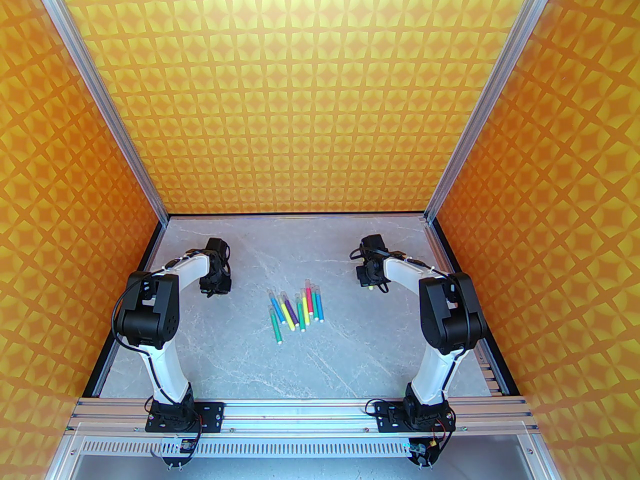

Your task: Open the pen caps

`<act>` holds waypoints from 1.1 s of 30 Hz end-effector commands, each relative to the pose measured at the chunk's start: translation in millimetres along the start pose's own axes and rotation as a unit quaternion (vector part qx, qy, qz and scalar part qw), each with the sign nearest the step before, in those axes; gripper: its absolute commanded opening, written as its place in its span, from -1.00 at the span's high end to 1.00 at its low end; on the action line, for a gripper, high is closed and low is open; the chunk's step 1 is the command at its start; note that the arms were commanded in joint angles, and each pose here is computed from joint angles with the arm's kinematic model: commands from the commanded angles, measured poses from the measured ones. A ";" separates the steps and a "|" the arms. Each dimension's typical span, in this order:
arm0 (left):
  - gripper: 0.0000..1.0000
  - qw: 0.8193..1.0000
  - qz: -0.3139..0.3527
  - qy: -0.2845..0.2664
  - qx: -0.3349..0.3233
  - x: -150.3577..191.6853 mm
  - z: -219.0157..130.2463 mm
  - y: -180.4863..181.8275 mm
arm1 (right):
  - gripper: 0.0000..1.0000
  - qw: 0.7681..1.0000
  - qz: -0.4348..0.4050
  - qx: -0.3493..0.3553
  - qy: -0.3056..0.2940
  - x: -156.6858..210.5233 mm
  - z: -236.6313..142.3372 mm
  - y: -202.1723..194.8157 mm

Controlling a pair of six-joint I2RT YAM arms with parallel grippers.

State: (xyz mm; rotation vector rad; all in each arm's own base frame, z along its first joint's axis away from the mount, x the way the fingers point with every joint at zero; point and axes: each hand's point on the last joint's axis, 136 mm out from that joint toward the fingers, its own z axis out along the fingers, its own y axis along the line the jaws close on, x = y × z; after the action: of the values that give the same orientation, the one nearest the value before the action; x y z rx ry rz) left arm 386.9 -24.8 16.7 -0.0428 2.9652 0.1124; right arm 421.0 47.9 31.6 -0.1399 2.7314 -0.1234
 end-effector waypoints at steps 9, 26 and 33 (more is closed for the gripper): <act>1.00 0.999 -0.028 -0.007 -0.032 -26.2 23.3 45.6 | 0.87 1.000 0.014 -0.011 0.023 0.8 14.2 -12.6; 0.85 0.999 -0.039 -0.010 -0.025 -36.2 25.0 55.2 | 0.49 0.999 0.015 -0.020 0.035 3.9 18.3 -11.2; 0.66 0.999 -0.043 -0.014 -0.016 -31.2 19.7 52.4 | 0.30 0.999 0.015 -0.022 0.039 6.1 16.8 -10.4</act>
State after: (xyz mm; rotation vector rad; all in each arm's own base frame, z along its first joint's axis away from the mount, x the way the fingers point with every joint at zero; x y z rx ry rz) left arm 394.7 -13.6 15.8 -0.0768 3.0423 -0.0382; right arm 426.4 32.3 18.1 -0.0951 2.7797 -0.0945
